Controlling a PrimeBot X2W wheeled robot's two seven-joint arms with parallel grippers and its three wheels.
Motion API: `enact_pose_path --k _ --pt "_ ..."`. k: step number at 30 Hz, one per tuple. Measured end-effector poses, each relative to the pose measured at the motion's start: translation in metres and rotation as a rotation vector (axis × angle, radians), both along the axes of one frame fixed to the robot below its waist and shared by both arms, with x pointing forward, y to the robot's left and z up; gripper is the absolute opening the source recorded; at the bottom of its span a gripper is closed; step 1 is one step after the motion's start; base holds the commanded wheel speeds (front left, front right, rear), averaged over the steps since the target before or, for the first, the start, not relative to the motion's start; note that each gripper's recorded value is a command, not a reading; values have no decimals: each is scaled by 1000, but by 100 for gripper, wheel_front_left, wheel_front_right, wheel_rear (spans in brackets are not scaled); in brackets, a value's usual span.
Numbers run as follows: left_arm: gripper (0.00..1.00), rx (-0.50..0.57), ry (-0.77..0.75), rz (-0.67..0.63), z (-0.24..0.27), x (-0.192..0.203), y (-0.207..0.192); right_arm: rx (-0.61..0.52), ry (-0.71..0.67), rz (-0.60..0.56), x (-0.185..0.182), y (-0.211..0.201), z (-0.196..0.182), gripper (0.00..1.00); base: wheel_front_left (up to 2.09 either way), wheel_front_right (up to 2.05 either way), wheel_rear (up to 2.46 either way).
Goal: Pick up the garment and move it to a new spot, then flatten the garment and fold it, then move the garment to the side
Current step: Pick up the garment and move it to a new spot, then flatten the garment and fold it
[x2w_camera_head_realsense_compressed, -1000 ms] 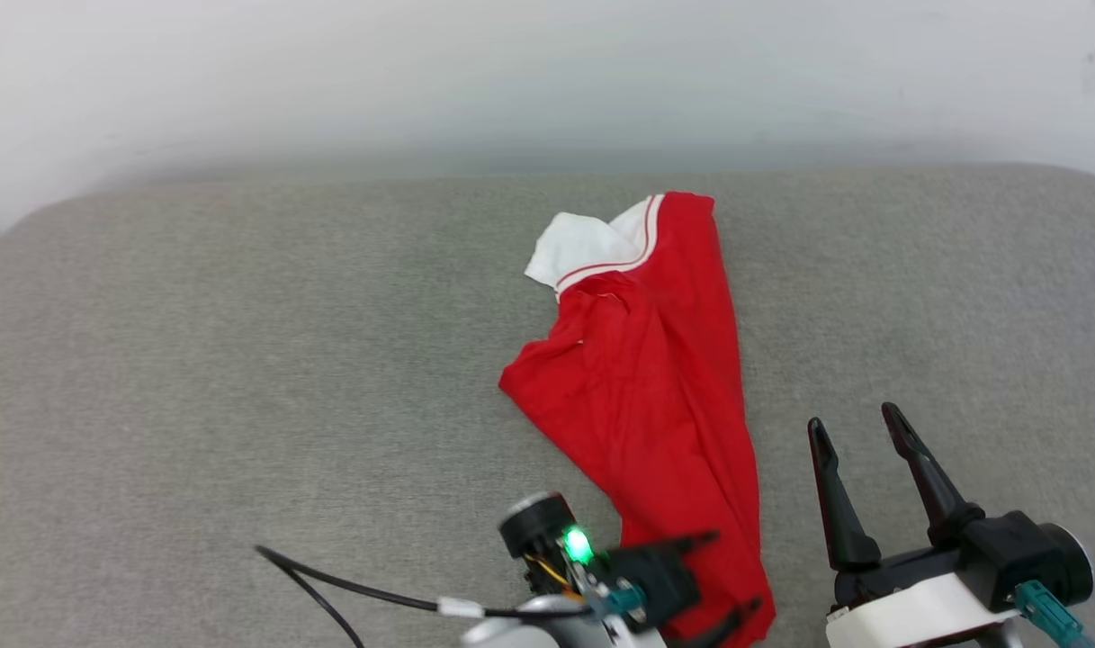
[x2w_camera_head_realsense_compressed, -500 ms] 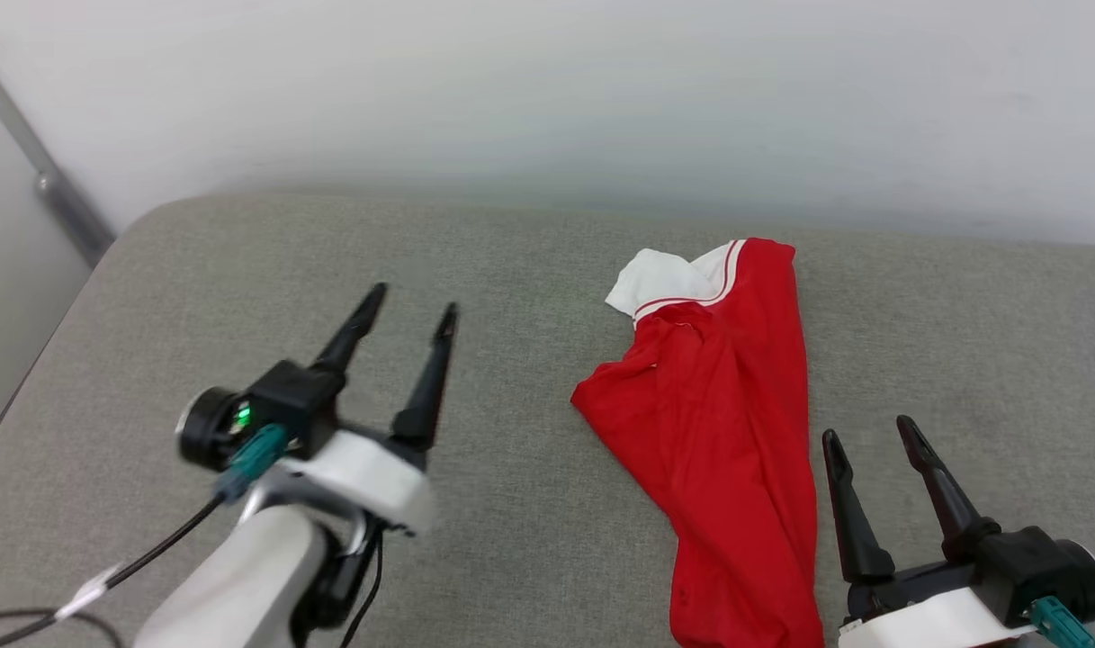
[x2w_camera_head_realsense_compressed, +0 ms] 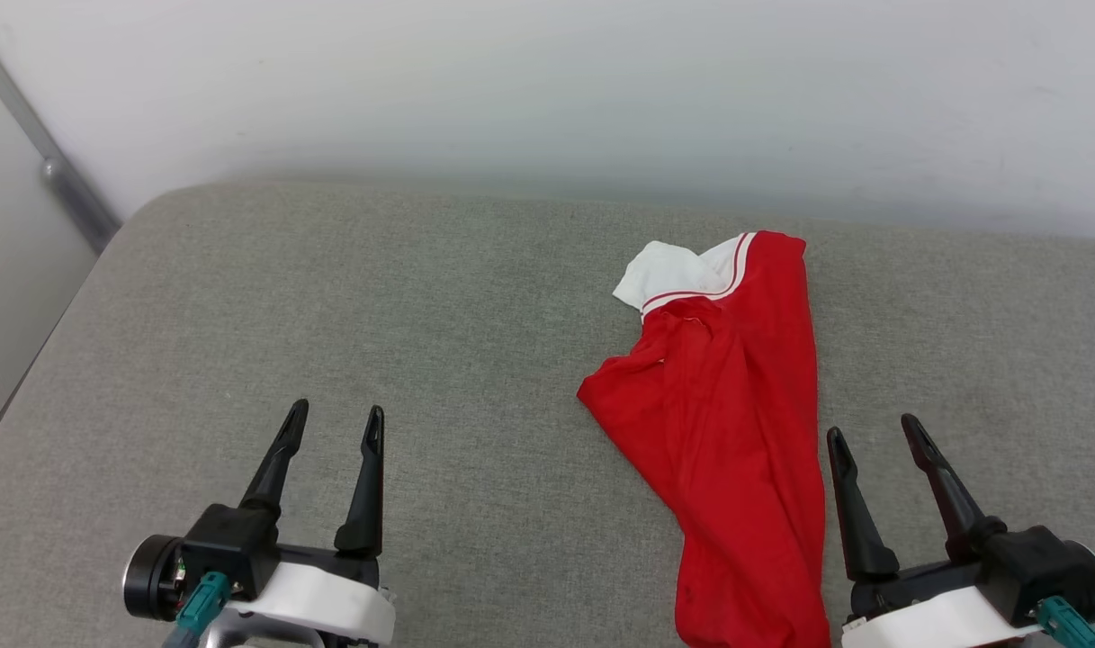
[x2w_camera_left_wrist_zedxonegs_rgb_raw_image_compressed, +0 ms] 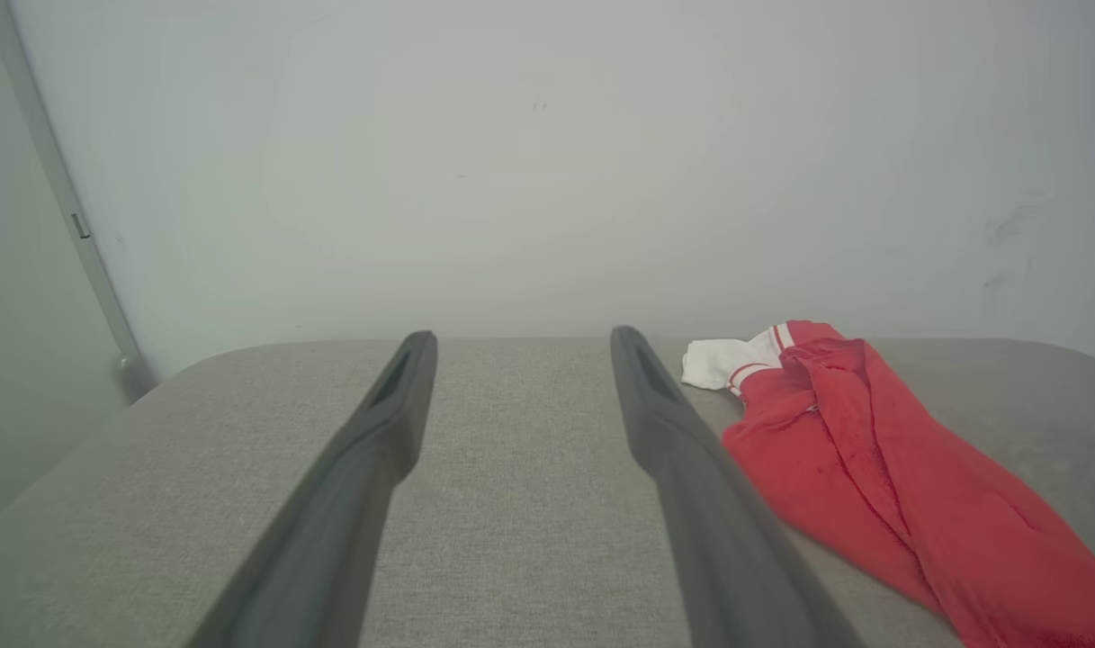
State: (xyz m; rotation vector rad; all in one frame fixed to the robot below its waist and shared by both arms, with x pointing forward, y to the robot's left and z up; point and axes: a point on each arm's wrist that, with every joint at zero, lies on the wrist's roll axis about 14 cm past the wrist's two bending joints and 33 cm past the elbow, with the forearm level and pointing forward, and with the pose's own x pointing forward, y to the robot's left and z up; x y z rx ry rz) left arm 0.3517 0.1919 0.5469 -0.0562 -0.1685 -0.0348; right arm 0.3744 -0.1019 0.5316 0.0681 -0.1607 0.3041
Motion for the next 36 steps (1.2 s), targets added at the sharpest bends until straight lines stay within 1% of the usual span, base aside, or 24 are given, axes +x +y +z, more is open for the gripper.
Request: enact_pose_path --k 6,9,12,16,18,21,24,27,31,36 --pt "100 9 -6 -4 -2 -4 2 -7 28 -1 4 0 -9 100 0 0 0" --pt "100 8 -6 5 -3 -1 4 -19 84 58 18 15 -11 100 0 0 0" --pt "100 7 4 5 -7 2 4 -97 156 138 39 27 -8 100 0 0 0" --pt "100 -4 29 31 -16 8 10 -218 312 243 66 43 -12 100 0 0 0" --pt "100 -8 27 40 -16 12 13 -307 401 280 79 47 -18 100 0 0 0" --pt "100 -4 33 50 -18 14 18 -348 567 334 94 58 -31 100 0 0 0" --pt "100 -4 45 80 -22 13 26 -443 711 348 109 62 -46 100 0 0 0" --pt "100 -8 55 106 -24 11 33 -486 830 359 121 68 -60 100 0 0 0" --pt "100 -5 78 152 -31 5 44 -559 932 370 129 78 -82 100 0 0 0" --pt "100 1 103 196 -37 -4 57 -617 1010 378 132 85 -109 100 0 0 0"
